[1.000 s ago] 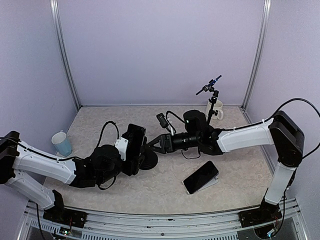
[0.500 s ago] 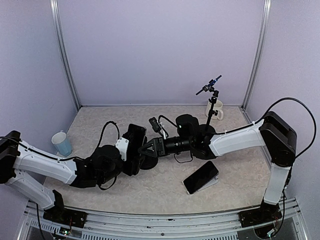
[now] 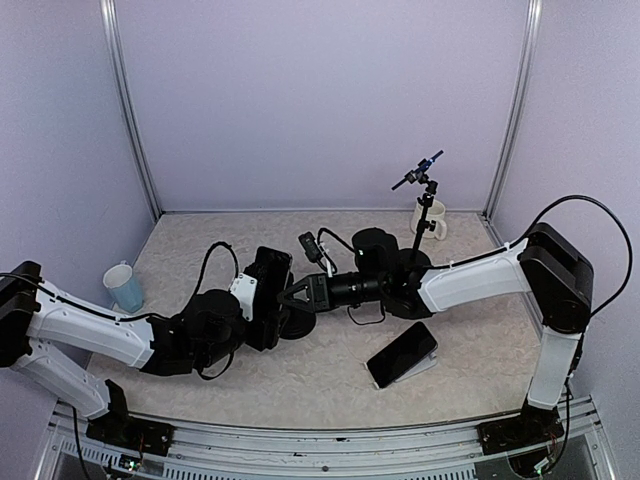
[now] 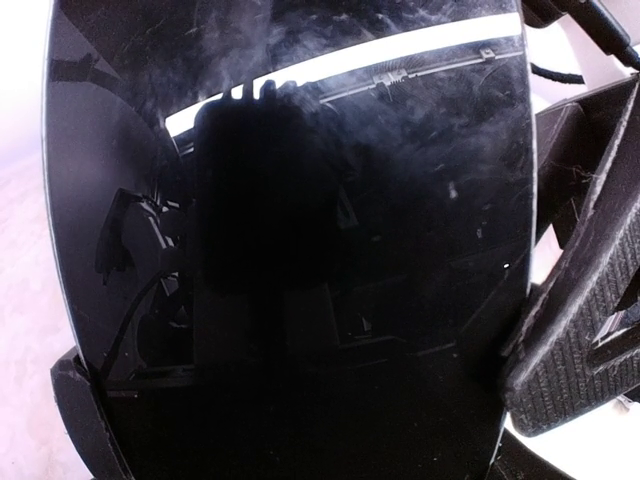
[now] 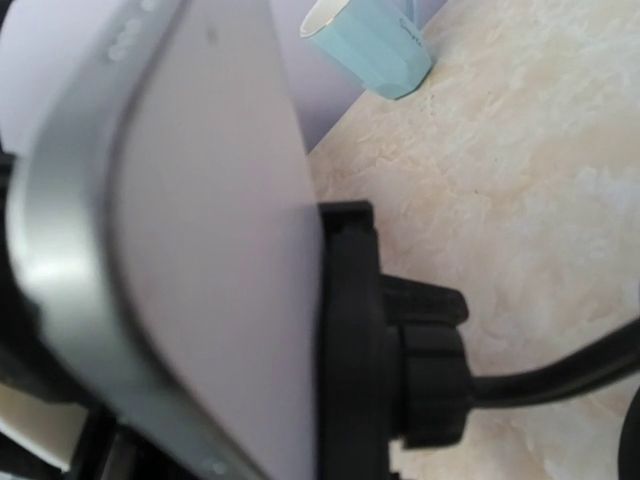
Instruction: Remove the phone from the phone stand
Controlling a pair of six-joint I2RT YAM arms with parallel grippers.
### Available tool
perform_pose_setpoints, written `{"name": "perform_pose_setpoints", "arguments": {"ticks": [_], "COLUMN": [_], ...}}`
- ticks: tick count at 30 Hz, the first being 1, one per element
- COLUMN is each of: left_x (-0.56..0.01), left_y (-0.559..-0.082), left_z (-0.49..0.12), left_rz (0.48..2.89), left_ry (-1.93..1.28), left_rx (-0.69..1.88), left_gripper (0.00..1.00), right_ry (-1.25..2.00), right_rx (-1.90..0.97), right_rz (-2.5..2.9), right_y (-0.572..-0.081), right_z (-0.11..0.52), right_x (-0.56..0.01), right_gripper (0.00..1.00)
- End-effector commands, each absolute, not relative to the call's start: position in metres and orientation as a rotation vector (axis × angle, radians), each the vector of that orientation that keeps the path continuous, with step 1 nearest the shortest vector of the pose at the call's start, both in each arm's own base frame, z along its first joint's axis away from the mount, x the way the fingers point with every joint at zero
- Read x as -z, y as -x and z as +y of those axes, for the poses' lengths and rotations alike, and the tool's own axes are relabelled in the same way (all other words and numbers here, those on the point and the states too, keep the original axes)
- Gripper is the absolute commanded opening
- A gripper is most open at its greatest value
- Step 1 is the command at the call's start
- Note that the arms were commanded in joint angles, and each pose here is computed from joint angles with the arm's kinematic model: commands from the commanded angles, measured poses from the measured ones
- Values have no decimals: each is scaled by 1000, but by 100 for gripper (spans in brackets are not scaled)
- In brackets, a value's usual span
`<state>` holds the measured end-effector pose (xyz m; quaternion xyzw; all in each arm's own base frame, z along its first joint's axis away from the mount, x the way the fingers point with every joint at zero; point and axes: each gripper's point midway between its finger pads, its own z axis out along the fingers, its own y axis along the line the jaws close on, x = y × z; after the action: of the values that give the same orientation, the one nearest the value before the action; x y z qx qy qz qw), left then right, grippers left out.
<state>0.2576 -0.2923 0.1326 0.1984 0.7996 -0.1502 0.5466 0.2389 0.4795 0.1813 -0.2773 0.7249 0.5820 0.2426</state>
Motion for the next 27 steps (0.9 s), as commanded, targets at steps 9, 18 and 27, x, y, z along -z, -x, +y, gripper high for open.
{"name": "perform_pose_setpoints", "arguments": {"ticks": [9, 18, 27], "left_x": [-170, -160, -167], "left_y": [-285, -298, -297], "left_z": [-267, -226, -231], "left_rz": [1836, 1884, 1860], "left_ry": [-261, -143, -200], "left_rx": [378, 264, 361], "left_gripper": [28, 21, 19], "right_ry": [788, 809, 797], "right_rx": [-1611, -1594, -1563], "right_rz": [1959, 1960, 1958], "right_y": [-234, -233, -240], "right_z": [472, 458, 452], "right_x": [-181, -178, -176], "right_gripper": [0, 0, 0]}}
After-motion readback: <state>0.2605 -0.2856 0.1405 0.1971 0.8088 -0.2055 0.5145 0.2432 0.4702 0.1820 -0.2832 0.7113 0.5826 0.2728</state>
